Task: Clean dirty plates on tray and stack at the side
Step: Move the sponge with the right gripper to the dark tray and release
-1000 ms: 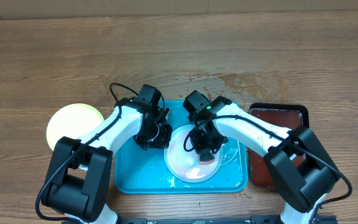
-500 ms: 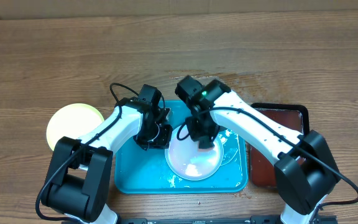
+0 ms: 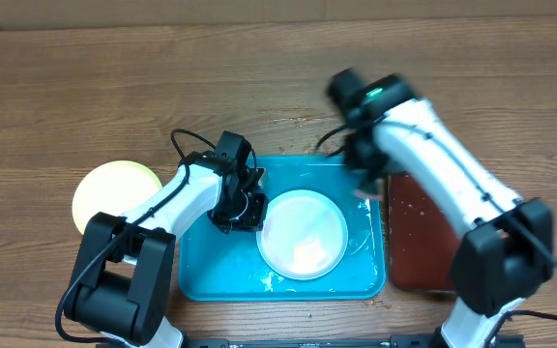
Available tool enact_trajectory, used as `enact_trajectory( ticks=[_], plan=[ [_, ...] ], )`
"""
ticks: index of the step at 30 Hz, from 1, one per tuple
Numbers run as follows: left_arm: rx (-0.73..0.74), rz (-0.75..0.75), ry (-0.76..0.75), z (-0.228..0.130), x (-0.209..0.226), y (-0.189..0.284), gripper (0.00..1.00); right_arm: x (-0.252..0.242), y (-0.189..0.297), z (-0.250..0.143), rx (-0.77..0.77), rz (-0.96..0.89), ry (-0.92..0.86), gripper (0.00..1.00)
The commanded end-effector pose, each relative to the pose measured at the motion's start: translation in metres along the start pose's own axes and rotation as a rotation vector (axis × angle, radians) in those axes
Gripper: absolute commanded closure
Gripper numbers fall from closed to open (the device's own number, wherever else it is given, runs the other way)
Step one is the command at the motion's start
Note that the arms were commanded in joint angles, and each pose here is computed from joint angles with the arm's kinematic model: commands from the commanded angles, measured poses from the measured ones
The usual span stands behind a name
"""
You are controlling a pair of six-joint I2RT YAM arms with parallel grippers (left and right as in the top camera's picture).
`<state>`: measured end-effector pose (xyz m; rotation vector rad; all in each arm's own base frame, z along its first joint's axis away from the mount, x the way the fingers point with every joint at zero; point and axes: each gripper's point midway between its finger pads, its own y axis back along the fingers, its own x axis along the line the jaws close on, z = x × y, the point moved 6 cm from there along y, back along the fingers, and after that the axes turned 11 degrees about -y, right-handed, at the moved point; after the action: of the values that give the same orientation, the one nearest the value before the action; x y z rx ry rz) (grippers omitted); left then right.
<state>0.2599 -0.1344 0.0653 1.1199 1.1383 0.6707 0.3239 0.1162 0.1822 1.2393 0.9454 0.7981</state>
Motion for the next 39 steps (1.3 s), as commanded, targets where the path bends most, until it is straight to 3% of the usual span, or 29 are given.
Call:
enact_trajectory(
  ticks=[1, 6, 12, 20, 38, 39],
  plan=[
    [0.011, 0.010, 0.006, -0.001, 0.003, -0.002, 0.96, -0.045, 0.010, 0.036, -0.040, 0.003, -0.190, 0.96],
    [0.010, 0.011, -0.020, -0.001, 0.003, -0.002, 0.96, -0.089, -0.007, 0.064, 0.028, 0.053, -0.304, 0.96],
    [0.012, 0.010, -0.019, -0.001, 0.003, -0.002, 0.96, -0.125, -0.043, 0.066, 0.108, 0.035, -0.409, 0.96],
    [0.011, 0.010, -0.020, -0.001, 0.003, -0.002, 0.96, -0.123, -0.083, 0.043, 0.202, 0.045, -0.415, 0.96],
    [-0.002, 0.007, -0.025, 0.002, 0.003, -0.002, 0.96, -0.120, -0.099, 0.027, 0.267, 0.055, -0.447, 0.96],
    [-0.003, 0.007, -0.025, 0.002, 0.003, -0.002, 0.96, -0.120, -0.100, 0.027, 0.269, 0.053, -0.447, 0.89]
  ],
)
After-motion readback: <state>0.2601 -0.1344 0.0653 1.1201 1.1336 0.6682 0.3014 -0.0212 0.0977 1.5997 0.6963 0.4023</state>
